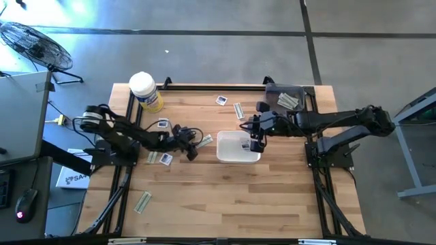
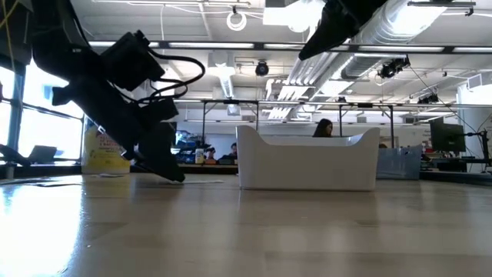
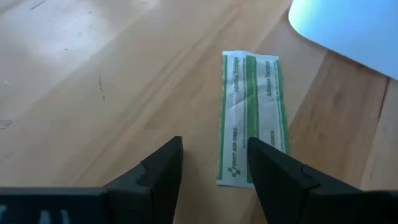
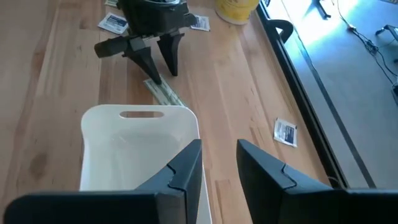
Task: Pick & Place First Aid Supplies
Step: Put the green bandage into the black bin
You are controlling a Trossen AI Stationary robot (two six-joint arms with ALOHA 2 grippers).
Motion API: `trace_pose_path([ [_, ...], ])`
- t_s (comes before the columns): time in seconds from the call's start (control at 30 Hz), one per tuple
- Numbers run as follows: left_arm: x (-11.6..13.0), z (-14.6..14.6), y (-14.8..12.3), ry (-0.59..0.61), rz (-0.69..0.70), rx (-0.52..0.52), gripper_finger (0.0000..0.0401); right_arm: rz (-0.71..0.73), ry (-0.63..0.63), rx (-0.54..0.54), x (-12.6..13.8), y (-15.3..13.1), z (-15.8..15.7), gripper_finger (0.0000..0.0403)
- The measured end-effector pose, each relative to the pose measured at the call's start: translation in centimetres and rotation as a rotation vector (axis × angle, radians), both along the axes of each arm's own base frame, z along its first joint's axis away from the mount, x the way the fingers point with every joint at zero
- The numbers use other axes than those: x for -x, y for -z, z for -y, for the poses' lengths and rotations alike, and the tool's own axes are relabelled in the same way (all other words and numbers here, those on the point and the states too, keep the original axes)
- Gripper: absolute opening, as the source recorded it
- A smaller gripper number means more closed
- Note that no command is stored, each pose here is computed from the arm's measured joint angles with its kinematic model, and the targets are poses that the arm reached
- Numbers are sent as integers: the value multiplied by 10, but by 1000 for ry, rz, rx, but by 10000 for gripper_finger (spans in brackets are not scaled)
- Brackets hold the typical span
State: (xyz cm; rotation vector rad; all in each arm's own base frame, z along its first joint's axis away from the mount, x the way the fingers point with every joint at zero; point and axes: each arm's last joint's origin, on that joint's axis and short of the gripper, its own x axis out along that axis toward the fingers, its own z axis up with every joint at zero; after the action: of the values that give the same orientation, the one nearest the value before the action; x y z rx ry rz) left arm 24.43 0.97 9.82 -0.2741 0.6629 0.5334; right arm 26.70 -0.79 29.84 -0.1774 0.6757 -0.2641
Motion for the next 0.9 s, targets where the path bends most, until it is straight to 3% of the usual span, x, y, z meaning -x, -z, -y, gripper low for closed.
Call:
trace_pose_path([
  [0.23,7,0,6,3,-109,8,93,0,0,0,0,0,0,94],
  [0.43,8,0,7,9,-113,-9,12,35,-134,23,-7,-1,-21,94],
  [0.67,8,0,-2,34,-89,-28,3,65,-227,60,-29,13,-45,94],
  [0.9,13,11,-35,166,30,-23,1,33,-283,164,-52,37,-57,95],
])
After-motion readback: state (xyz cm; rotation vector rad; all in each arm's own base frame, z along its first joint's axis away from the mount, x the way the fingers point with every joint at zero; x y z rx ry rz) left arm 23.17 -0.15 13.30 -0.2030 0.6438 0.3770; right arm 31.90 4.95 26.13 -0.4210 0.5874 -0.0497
